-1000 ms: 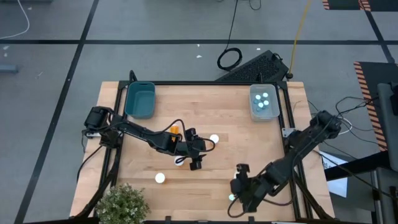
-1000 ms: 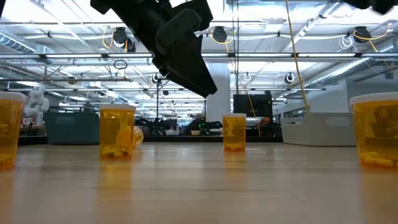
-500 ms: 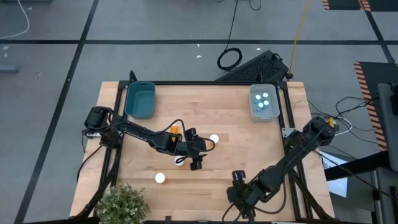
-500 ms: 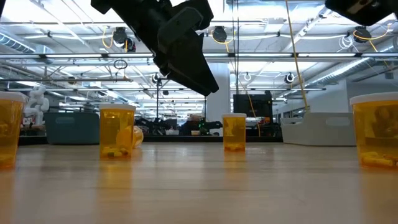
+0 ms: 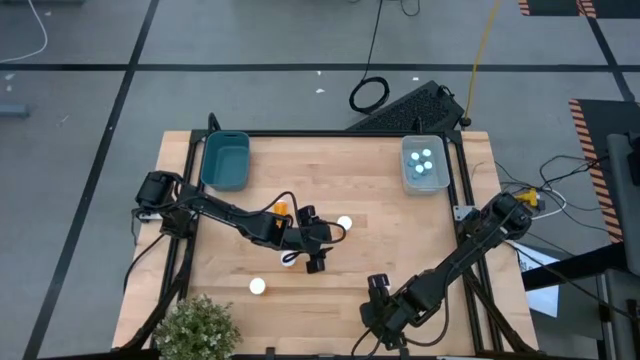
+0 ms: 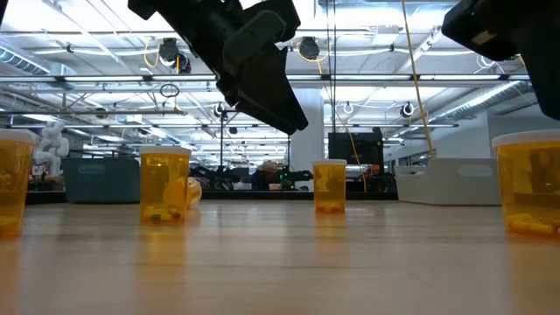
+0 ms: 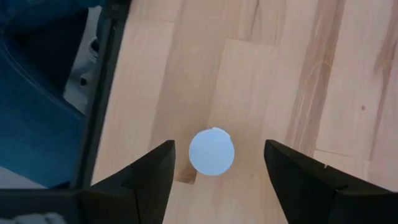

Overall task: Pick and place medicine bottles into bin by pill shape (circle, oval)
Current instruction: Put the blue tablet bottle into the gray bin

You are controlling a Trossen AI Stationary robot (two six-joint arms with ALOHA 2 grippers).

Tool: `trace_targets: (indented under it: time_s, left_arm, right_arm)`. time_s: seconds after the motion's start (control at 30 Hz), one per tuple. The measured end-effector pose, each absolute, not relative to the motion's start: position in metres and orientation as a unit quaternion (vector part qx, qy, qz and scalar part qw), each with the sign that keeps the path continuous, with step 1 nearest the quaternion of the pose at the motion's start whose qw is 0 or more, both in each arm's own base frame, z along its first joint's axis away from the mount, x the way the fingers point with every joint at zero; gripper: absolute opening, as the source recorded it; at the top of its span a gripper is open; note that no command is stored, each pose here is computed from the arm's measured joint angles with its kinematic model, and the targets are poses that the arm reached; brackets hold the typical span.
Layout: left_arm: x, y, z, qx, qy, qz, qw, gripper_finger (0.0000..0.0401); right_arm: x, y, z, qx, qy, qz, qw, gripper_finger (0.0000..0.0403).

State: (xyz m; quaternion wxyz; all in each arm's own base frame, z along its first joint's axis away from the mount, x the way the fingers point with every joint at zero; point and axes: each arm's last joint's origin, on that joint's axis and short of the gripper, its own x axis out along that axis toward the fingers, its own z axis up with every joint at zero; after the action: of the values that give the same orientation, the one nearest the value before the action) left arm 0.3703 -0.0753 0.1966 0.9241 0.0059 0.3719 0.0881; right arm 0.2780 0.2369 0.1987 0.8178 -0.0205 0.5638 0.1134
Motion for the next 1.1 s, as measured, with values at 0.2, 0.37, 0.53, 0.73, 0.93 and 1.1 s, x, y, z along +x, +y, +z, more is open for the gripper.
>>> trace_targets:
  time_s: [0.2, 0.37, 0.53, 0.73, 0.93, 1.1]
  left_arm:
    - [0.37, -0.075, 0.197, 0.007, 0.372, 0.087, 0.924, 0.0253]
    - [0.371, -0.075, 0.197, 0.007, 0.371, 0.087, 0.925, 0.0253]
    - [0.371, -0.075, 0.197, 0.008, 0.369, 0.09, 0.925, 0.0253]
    - [0.371, -0.075, 0.197, 0.01, 0.367, 0.093, 0.926, 0.0253]
    - [0.371, -0.075, 0.197, 0.011, 0.367, 0.093, 0.926, 0.0253]
    - [0.371, -0.075, 0.197, 0.011, 0.366, 0.093, 0.926, 0.0253]
  right_arm:
    - [0.277, 0.236, 0.192, -0.028, 0.565, 0.116, 0.816, 0.0231]
    - [0.275, 0.235, 0.185, -0.022, 0.568, 0.126, 0.813, 0.0218]
    - [0.275, 0.235, 0.185, -0.025, 0.566, 0.129, 0.814, 0.0204]
    - [0.276, 0.235, 0.183, -0.028, 0.558, 0.138, 0.818, 0.0175]
    - [0.274, 0.233, 0.175, -0.024, 0.556, 0.138, 0.819, 0.0134]
    - [0.276, 0.232, 0.176, -0.019, 0.551, 0.138, 0.823, 0.0111]
